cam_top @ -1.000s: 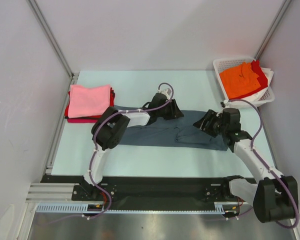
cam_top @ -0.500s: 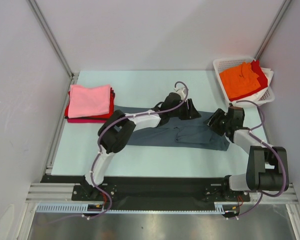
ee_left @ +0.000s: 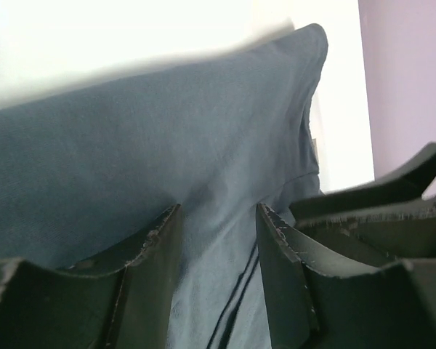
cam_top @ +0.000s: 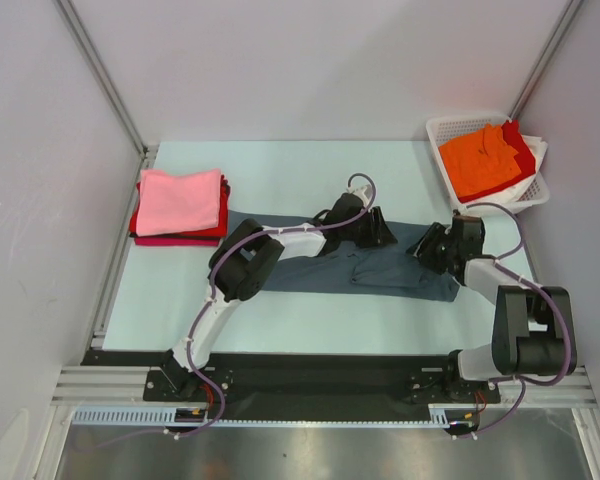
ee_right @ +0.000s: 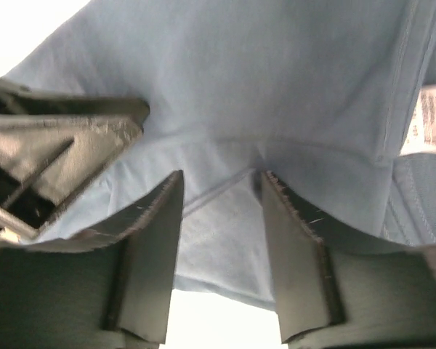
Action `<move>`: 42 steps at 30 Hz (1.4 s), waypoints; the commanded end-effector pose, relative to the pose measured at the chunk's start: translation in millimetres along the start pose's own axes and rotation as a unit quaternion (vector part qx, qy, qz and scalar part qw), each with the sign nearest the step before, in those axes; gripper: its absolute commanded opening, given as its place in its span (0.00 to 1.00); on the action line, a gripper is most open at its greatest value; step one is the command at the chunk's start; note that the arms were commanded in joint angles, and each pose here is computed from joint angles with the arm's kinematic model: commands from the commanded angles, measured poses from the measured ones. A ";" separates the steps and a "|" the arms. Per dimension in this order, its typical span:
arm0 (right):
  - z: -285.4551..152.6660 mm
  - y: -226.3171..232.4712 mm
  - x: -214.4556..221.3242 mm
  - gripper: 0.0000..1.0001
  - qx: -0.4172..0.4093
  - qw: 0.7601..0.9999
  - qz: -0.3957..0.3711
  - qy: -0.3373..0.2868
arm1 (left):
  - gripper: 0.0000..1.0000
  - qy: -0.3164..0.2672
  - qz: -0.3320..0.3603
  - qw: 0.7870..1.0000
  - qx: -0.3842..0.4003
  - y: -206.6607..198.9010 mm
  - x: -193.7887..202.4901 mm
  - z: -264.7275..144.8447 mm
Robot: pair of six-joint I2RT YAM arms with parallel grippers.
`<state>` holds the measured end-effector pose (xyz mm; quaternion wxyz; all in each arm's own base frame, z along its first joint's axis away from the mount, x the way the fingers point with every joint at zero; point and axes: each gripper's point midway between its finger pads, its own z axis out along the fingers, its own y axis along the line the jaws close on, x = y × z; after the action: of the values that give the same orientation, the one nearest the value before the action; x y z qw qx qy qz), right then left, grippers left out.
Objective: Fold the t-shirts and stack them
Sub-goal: Fold the tshirt
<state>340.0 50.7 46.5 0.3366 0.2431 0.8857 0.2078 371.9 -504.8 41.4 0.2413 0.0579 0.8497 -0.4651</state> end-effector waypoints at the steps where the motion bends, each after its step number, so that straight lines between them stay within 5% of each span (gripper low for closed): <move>1: -14.2 9.8 5.3 0.49 -0.035 0.999 -0.013 0.005 | 0.51 -0.007 0.008 1.000 0.007 -9.4 -10.2 2.0; 6: -40.6 0.4 22.0 0.28 -0.021 0.999 -0.009 0.026 | 0.51 -0.009 0.014 1.000 0.007 -12.2 -12.1 1.6; 9: -55.2 0.2 22.7 0.26 -0.015 1.000 -0.008 0.013 | 0.51 -0.011 0.016 1.000 0.010 -14.2 -14.8 1.4; 12: -63.4 -4.7 18.7 0.29 0.001 1.000 -0.013 -0.006 | 0.51 -0.012 0.020 1.000 0.012 -16.5 -16.1 -0.1; 16: -65.4 -3.7 6.6 0.55 0.008 0.999 -0.035 -0.023 | 0.51 -0.012 0.033 0.999 0.012 -18.9 -17.5 -3.9; 28: -28.9 -13.5 3.6 0.49 0.087 0.993 -0.080 -0.013 | 0.52 -0.012 0.048 0.999 0.002 -17.8 -19.6 -9.5; 42: -67.2 -22.6 63.6 0.52 0.064 0.996 0.032 0.052 | 0.52 -0.006 0.038 0.999 -0.005 -9.8 -19.3 -5.6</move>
<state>258.7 43.3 43.5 0.2874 0.2612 0.9114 0.1363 374.5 -500.8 40.1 0.2459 0.0795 0.8568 -0.4462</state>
